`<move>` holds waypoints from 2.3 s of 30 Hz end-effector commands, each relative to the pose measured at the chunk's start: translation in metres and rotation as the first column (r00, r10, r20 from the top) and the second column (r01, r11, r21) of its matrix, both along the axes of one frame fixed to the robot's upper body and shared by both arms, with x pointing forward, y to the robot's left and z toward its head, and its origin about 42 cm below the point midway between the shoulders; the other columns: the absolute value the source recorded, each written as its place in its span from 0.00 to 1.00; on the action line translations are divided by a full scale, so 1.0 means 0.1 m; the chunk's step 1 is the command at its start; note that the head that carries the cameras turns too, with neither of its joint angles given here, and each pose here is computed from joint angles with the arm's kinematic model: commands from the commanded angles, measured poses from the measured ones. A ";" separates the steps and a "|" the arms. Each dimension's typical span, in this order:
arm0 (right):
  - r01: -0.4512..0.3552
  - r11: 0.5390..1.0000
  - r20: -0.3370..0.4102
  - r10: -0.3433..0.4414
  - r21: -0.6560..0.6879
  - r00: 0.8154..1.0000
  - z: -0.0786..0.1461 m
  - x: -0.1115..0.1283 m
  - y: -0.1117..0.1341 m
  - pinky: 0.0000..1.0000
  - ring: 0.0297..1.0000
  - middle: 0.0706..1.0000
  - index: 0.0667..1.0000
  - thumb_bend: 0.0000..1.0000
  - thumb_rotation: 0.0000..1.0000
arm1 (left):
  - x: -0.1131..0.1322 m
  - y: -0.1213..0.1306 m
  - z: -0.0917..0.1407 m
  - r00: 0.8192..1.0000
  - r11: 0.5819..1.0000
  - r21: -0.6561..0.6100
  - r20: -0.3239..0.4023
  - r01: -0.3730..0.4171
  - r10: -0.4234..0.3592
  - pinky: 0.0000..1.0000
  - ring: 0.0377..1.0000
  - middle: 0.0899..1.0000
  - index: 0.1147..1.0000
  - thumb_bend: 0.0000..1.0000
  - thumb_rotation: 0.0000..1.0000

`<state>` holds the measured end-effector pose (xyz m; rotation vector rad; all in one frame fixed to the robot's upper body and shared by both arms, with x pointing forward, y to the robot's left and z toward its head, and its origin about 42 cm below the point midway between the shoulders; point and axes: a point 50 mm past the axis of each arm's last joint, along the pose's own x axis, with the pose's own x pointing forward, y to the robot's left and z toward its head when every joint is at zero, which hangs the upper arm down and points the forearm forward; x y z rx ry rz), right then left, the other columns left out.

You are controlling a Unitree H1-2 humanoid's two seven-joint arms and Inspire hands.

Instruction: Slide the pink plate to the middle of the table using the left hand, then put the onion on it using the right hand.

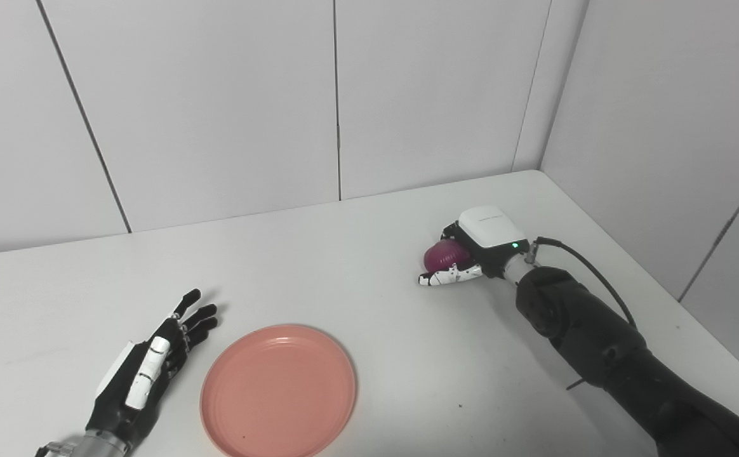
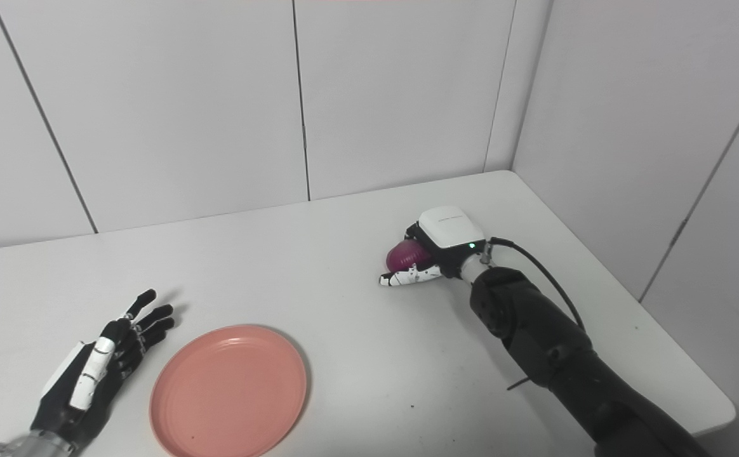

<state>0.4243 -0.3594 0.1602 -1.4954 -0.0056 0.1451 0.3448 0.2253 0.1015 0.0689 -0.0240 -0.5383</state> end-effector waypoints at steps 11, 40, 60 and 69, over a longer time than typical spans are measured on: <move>-0.217 0.976 0.124 0.217 -0.015 0.968 0.66 0.04 0.45 0.24 0.28 0.33 0.43 0.56 0.91 | -0.06 -0.06 -0.12 0.999 1.000 -0.024 -0.036 0.009 -0.010 0.94 0.89 0.90 0.96 0.66 0.97; -0.637 0.768 0.251 0.630 -0.066 0.735 1.01 -0.55 1.53 0.15 0.18 0.24 0.32 0.55 0.90 | -0.10 -0.62 0.04 0.999 0.999 -0.043 -0.031 0.005 -0.007 0.91 0.86 0.88 0.94 0.71 0.95; -0.695 0.718 0.137 0.692 -0.030 0.709 0.59 -0.79 1.87 0.17 0.22 0.30 0.40 0.54 0.89 | -0.09 -0.60 0.15 1.000 0.998 -0.055 -0.024 0.002 -0.003 0.89 0.85 0.86 0.92 0.74 0.94; -0.688 0.726 0.107 0.685 -0.017 0.721 0.42 -0.78 1.85 0.20 0.24 0.32 0.42 0.53 0.88 | -0.10 -0.60 0.15 1.000 0.999 -0.047 -0.030 0.003 -0.004 0.87 0.84 0.85 0.91 0.73 0.94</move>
